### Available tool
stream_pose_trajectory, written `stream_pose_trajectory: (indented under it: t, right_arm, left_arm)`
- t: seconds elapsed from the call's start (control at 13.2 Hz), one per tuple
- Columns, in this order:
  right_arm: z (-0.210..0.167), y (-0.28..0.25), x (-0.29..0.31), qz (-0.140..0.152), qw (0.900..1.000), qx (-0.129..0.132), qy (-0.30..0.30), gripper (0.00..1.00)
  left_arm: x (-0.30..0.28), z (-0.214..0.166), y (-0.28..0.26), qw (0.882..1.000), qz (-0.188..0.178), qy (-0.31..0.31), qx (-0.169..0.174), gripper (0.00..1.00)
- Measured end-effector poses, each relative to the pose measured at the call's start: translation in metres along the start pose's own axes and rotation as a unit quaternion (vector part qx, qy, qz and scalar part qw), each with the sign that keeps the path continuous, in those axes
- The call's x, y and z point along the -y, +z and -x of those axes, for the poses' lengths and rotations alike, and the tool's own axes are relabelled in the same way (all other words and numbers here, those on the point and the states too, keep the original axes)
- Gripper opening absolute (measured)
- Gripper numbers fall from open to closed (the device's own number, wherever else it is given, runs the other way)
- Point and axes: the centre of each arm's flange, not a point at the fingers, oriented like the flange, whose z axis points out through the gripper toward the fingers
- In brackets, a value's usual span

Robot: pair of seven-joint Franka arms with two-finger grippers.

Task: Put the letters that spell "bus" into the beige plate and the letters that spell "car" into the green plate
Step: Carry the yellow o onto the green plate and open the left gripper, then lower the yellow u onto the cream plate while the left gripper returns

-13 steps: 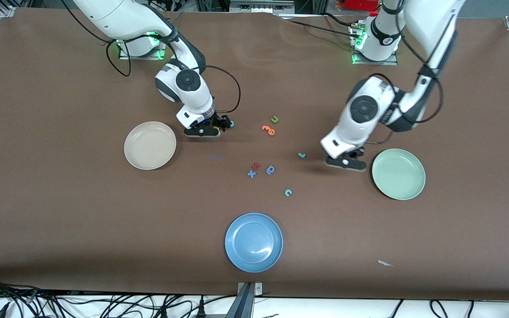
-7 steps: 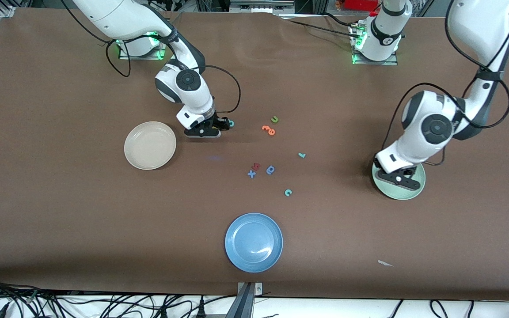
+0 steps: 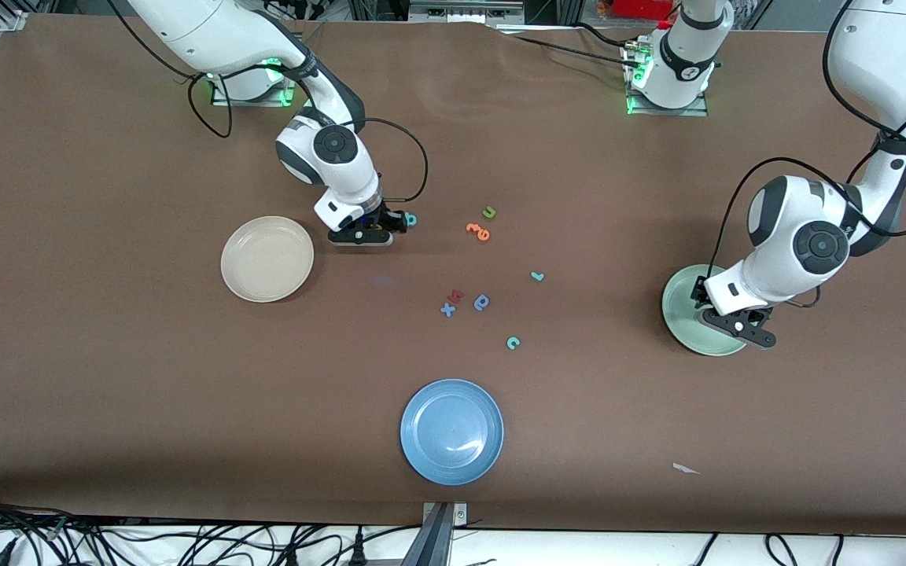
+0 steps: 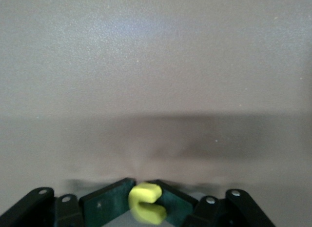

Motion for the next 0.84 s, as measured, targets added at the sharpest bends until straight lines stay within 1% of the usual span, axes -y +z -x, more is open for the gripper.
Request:
stream_pose_trajectory:
  t: [0.08, 0.23, 0.46, 0.61, 0.84]
  right_arm:
    - [-0.001, -0.001, 0.000, 0.000, 1.000, -0.002, -0.001, 0.18]
    - [-0.003, -0.003, 0.001, -0.001, 1.000, -0.004, -0.001, 0.17]
    - [-0.005, -0.004, 0.001, -0.002, 1.000, -0.007, 0.000, 0.15]
    - [-0.009, -0.010, 0.001, -0.003, 1.000, -0.013, -0.001, 0.01]
    - [-0.017, -0.021, -0.005, 0.009, 1.000, -0.021, 0.002, 0.00]
  left_arm:
    - [-0.013, -0.006, -0.003, 1.000, 0.014, -0.015, -0.006, 0.81]
    - [-0.051, -0.019, -0.010, 0.997, 0.047, -0.060, -0.015, 1.00]
    - [-0.140, -0.039, -0.022, 0.989, 0.066, -0.129, -0.014, 1.00]
    - [-0.203, -0.045, -0.026, 0.983, 0.069, -0.169, -0.008, 1.00]
    - [-0.276, -0.052, -0.032, 0.976, 0.073, -0.207, -0.008, 1.00]
